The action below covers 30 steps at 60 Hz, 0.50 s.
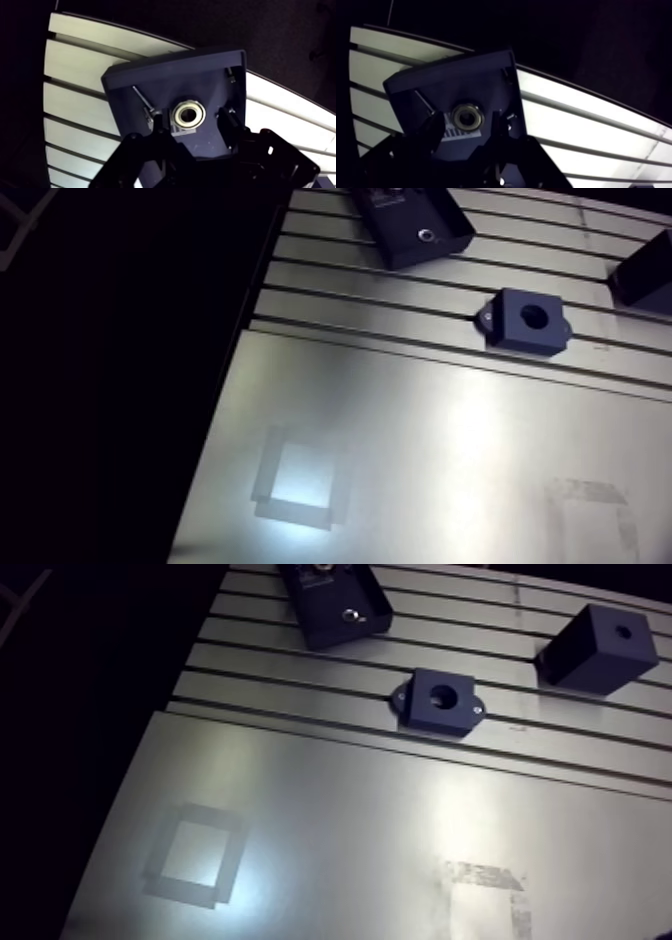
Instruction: Pick up the bearing and press it into the housing until flush.
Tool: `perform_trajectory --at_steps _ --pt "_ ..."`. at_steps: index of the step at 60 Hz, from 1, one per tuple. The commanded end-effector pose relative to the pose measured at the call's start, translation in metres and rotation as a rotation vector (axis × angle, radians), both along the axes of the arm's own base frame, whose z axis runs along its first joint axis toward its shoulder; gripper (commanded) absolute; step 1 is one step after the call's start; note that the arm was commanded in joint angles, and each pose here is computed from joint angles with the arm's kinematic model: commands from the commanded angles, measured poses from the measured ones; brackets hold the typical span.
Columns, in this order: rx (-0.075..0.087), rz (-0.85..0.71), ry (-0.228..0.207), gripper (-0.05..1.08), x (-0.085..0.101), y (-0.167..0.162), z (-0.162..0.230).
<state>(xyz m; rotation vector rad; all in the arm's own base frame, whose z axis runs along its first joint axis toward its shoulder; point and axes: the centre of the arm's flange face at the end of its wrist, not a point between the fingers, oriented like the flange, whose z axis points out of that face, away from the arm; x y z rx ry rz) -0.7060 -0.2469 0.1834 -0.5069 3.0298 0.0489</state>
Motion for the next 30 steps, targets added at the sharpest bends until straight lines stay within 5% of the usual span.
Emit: perform_trajectory --at_steps 1,30 --pt "0.000 0.000 -0.007 0.42 -0.0003 0.0002 -0.0047" --pt "0.002 0.002 -0.015 0.42 0.0000 0.0003 -0.0102"
